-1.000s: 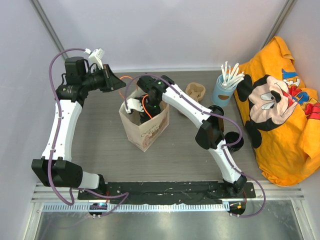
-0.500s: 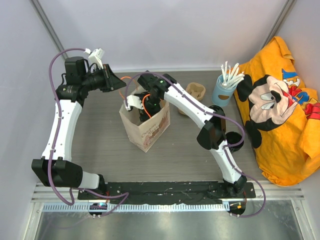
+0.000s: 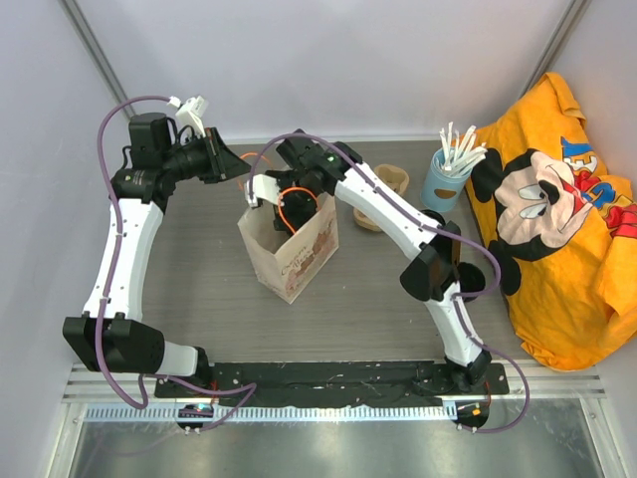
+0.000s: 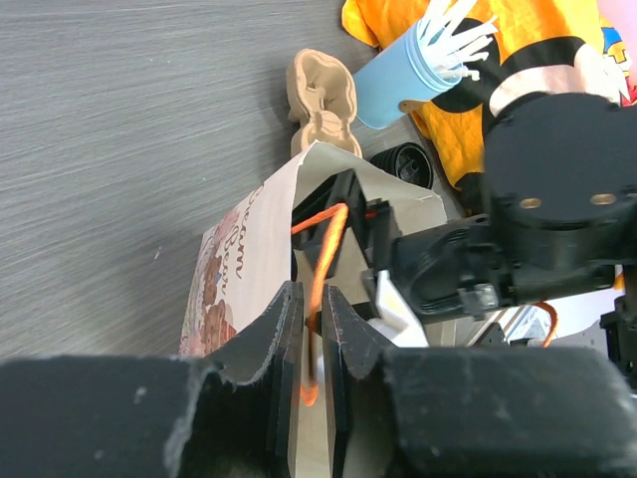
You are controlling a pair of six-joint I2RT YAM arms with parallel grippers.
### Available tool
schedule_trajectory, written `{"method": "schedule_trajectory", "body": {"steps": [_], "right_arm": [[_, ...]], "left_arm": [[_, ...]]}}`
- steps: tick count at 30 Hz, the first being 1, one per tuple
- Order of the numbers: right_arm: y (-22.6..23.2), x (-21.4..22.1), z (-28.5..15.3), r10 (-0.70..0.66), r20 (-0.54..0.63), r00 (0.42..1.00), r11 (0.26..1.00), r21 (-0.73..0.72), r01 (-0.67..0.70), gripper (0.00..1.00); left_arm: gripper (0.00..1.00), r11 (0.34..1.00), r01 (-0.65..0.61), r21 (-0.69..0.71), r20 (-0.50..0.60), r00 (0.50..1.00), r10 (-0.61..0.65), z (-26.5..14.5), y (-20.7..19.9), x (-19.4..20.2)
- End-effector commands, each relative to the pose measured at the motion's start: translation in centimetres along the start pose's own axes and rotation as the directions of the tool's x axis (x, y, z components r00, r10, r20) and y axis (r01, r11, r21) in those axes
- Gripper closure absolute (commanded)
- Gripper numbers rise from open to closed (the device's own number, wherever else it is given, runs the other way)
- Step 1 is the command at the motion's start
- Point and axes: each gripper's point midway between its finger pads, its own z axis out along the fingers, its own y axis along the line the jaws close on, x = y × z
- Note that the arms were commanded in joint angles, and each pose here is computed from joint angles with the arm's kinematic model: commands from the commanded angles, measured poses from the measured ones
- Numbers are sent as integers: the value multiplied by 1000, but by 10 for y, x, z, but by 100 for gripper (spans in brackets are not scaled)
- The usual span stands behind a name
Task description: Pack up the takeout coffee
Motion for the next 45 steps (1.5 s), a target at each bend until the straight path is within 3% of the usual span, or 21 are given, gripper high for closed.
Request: {"method": "schedule_trajectory", "body": {"steps": [1, 29, 34, 45], "right_arm": [[-14, -24, -38, -13, 69, 998, 994, 105, 6, 6], [-59, -45, -128, 32, 130, 991, 905, 418, -84, 5], [-72, -48, -153, 69, 172, 983, 860, 488, -146, 5], [-102, -24, -212, 190, 338, 922, 751, 554, -358, 4]], "left_arm": [[83, 999, -40, 29, 35, 999, 39, -7, -13, -13], [80, 999, -35, 42, 38, 999, 34, -8, -16, -14], [73, 998, -40, 49, 40, 998, 38, -8, -18, -15], [47, 995, -48, 87, 40, 998, 44, -10, -27, -17]]}}
